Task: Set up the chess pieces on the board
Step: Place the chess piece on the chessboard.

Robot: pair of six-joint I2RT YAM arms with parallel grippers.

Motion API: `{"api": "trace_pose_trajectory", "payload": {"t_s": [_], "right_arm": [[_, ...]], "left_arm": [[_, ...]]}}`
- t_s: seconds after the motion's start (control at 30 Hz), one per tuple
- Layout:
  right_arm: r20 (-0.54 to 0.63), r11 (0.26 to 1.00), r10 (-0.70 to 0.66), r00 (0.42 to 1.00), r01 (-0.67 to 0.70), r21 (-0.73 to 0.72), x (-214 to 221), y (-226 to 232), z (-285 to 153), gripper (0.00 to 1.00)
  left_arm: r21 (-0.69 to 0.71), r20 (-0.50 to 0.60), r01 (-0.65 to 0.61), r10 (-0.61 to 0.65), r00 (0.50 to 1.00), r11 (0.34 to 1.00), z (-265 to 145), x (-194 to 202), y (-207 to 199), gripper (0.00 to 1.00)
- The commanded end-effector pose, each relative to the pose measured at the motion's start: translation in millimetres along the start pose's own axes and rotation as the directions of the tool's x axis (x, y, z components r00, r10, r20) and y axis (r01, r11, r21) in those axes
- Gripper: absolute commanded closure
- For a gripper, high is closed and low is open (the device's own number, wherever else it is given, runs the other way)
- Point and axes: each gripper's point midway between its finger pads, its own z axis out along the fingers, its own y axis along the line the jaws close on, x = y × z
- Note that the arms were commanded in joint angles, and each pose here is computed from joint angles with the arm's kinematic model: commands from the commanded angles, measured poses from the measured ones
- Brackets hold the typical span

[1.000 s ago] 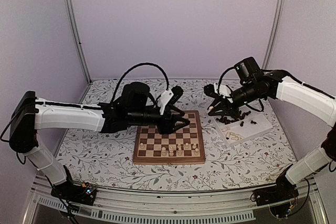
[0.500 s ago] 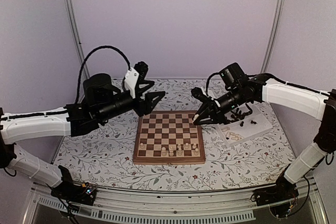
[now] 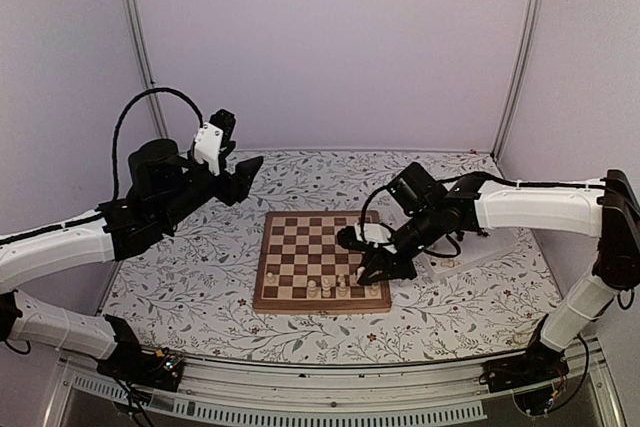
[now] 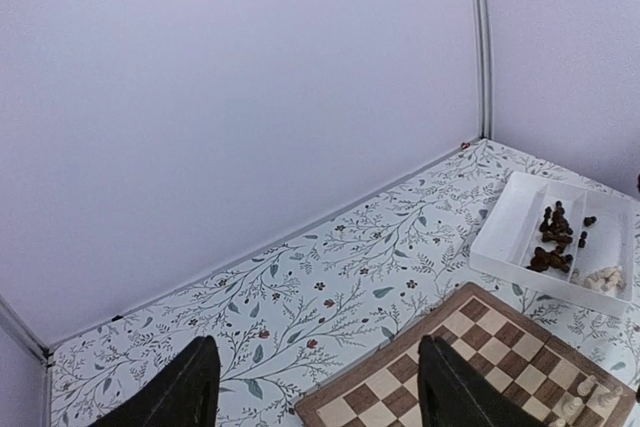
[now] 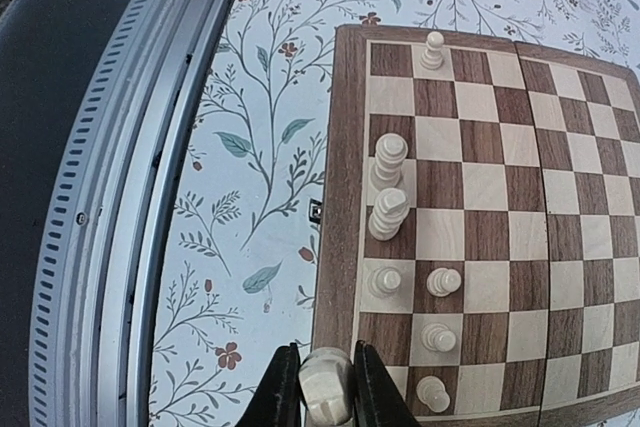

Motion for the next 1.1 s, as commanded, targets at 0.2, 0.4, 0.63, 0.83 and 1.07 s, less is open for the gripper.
{"api": "trace_pose_trajectory", "payload": {"t_s": [0.2,0.4,0.63,0.83,1.07], "right_arm": [[-0.094,0.999,0.029,0.995,-0.025,0.043,22.3,-12.4,30.6,0.86],[-0.110,0.999,0.031,0.993,-0.027,0.034,25.8,-11.3,39.9,0.86],[-0.131,0.998,0.043,0.991,-0.036,0.053,29.9,-17.0,45.8,0.86],[-0.144,0.997,0.054,0.988,-0.046,0.060,33.3,-20.0,49.9,0.85],[-0.154,0.996,0.061,0.986,-0.051,0.067,36.8,-21.7,51.7,0.85]], "left_arm": [[-0.016,-0.007,-0.006,0.006,1.000,1.000,-3.5,4.3,6.4,0.30],[-0.008,-0.014,-0.006,0.006,1.000,1.000,-1.9,6.7,4.4,0.30],[0.008,-0.021,-0.002,0.002,1.000,1.000,-0.2,8.6,1.1,0.30],[0.016,-0.024,0.000,0.000,1.000,1.000,0.5,9.5,-0.5,0.30],[0.027,-0.032,0.003,-0.002,0.999,1.000,2.0,11.6,-3.0,0.30]]}}
